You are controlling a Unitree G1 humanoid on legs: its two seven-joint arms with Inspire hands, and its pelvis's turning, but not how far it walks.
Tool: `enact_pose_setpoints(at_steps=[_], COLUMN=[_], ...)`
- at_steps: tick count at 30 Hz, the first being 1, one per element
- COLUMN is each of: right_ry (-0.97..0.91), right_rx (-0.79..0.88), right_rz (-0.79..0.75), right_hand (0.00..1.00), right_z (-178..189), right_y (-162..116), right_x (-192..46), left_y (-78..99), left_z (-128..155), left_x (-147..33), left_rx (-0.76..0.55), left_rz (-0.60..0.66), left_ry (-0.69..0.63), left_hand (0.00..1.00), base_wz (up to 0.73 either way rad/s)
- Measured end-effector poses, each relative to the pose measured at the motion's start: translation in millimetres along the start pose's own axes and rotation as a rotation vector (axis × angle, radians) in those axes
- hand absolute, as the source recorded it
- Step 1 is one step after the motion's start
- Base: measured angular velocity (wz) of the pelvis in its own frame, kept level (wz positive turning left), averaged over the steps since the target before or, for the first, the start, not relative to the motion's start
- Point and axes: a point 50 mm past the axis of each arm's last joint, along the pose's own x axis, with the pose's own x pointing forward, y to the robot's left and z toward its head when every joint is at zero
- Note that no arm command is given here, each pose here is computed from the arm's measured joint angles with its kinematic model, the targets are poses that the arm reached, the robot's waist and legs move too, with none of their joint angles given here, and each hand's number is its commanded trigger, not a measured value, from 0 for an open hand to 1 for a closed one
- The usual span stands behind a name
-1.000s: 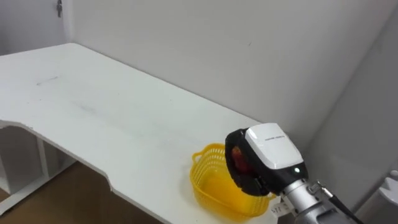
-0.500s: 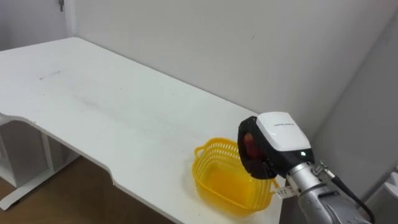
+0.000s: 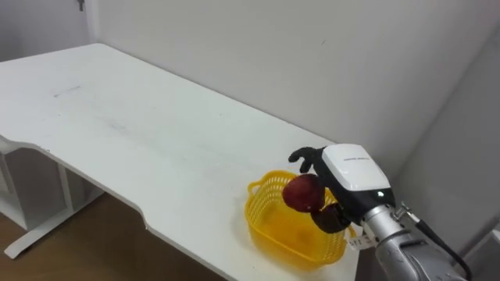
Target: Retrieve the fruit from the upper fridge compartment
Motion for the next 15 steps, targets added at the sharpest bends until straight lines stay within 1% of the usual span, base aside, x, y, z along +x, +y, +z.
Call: enact_pose_setpoints(at_steps=[15], right_ry=[0.045], right_rx=[0.017], right_rz=[0.017], right_hand=[0.00], right_z=[-7.2], right_y=[4.0], right_x=[-1.6], left_y=[-0.6], left_z=[-0.9], left_x=[0.0], left_rx=[-0.001], left_rz=[0.000], left_ry=[0.012], left_hand=[0.00], base_wz=[0.00])
